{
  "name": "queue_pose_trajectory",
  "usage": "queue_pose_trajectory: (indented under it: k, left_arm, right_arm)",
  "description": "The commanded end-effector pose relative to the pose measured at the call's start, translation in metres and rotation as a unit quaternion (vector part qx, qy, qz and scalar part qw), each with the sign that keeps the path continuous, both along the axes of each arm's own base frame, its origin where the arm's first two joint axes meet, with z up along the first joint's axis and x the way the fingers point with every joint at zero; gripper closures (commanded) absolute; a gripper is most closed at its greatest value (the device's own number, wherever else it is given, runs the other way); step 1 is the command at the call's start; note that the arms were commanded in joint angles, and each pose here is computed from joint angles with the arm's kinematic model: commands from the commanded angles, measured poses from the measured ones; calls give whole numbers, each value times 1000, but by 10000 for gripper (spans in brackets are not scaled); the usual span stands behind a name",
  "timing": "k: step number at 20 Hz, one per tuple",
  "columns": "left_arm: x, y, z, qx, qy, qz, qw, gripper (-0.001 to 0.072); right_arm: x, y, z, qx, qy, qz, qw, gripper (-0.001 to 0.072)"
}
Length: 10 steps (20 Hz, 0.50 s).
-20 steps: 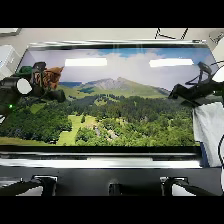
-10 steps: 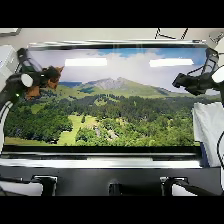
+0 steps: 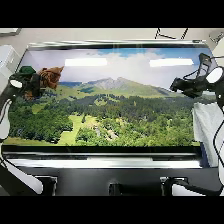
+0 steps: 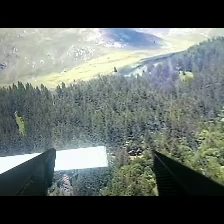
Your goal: Fold the clothes and pants, and hang the long-sleeved shirts on hangers.
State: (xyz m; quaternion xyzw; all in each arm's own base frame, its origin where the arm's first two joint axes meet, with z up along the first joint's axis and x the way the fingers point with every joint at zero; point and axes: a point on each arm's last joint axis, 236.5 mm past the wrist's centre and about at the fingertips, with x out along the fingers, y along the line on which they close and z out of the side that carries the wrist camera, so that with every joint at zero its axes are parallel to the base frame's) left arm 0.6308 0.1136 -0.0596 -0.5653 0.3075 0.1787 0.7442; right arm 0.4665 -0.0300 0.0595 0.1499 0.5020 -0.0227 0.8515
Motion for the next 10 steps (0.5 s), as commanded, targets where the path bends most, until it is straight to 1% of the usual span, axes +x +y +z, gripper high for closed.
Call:
queue_pose_trajectory:
  k: [1,4,5,6,7,8,10]
  left_arm:
    - [29,-2,-9,-5,-57,52,997,-5]
    - [40,-11,-19,9,-76,62,995,3]
    - [44,-14,-16,14,-85,64,994,174]
    - [46,-18,-12,16,-91,63,994,497]
    - [47,-21,-5,18,-96,58,994,677]
    - [49,-28,7,31,-104,44,993,681]
    - [52,-45,52,82,-137,-3,987,683]
  right_arm:
    - [-4,2,-6,1,14,6,1000,38]
    - [-13,8,-10,12,35,11,999,38]
    - [-21,10,-14,16,54,16,998,38]
    - [-30,12,-16,18,73,20,997,37]
    - [-37,14,-18,20,87,24,996,37]
    - [-43,15,-18,22,97,27,995,38]
    - [-47,16,-12,20,97,32,995,38]
